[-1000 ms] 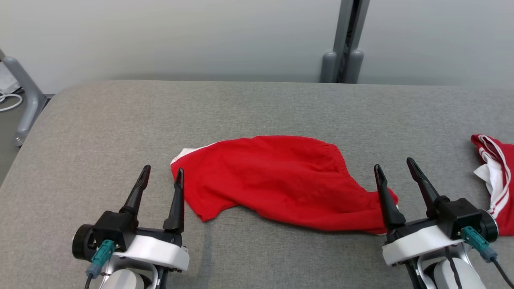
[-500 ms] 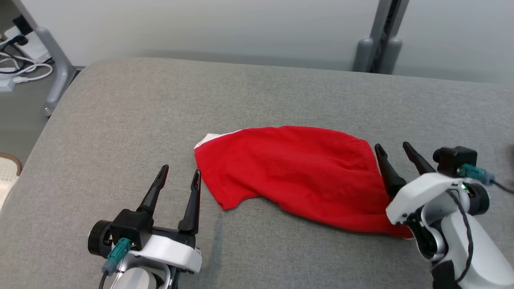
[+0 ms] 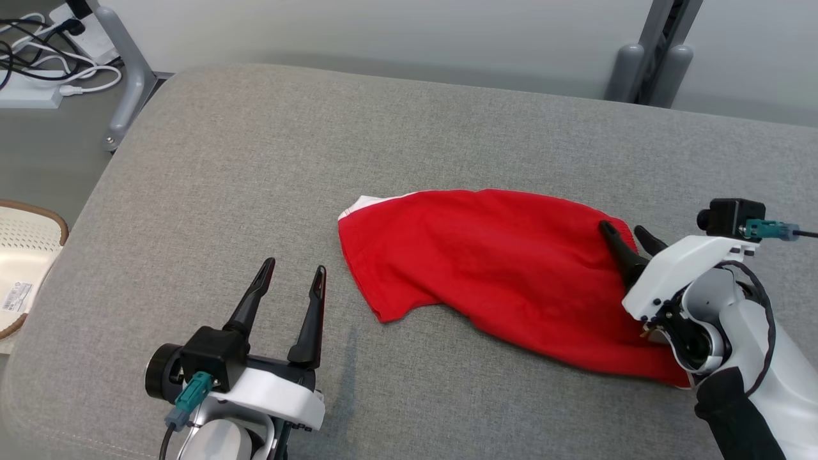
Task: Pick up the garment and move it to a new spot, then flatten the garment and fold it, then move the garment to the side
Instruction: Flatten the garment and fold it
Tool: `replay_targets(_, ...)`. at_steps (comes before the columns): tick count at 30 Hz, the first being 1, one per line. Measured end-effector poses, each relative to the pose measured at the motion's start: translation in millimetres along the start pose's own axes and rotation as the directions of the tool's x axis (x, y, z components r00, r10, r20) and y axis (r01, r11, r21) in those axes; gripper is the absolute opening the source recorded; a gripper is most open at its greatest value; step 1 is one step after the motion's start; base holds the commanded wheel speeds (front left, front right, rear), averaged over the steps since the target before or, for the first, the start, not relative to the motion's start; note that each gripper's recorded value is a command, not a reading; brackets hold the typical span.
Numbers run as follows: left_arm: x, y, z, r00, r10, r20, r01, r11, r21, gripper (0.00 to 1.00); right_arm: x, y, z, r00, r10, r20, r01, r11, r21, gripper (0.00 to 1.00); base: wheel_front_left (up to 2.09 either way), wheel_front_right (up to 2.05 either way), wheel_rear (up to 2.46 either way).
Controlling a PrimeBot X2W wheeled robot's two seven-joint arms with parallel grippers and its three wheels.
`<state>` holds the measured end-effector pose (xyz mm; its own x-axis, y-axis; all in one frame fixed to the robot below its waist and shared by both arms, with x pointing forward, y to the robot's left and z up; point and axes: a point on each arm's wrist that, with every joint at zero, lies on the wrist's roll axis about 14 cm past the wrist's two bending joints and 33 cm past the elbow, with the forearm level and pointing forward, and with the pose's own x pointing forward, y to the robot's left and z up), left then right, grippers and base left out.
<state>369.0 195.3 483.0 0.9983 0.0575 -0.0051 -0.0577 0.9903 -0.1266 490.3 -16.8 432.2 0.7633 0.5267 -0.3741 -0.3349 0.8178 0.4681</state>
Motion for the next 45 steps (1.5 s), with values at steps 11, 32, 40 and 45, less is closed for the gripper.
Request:
replay_targets(11, -1, 0, 0, 1.0, 0.004, -0.002, -0.004, 1.0, -0.002, 1.0, 7, 35, 27, 0.991, 0.115, 0.065, -0.109, 0.989, -0.1, 0.0, 0.0, 0.0, 0.0)
replay_targets(32, -20, -5, 17, 0.998, 0.009, 0.056, -0.007, 1.0, -0.03, 1.0, -68, 230, 176, 0.697, 0.562, 0.445, -0.517, 0.824, -0.232, 0.0, 0.0, 0.0, 0.0)
replay_targets(40, -31, 8, 17, 0.997, 0.051, 0.059, -0.049, 0.998, -0.037, 1.0, -104, 265, 206, 0.589, 0.634, 0.501, -0.585, 0.763, -0.276, 0.0, 0.0, 0.0, 0.0)
replay_targets(45, -32, 6, 15, 0.998, 0.045, 0.054, -0.043, 0.998, -0.04, 1.0, -129, 296, 205, 0.519, 0.714, 0.469, -0.659, 0.684, -0.313, 0.0, 0.0, 0.0, 0.0)
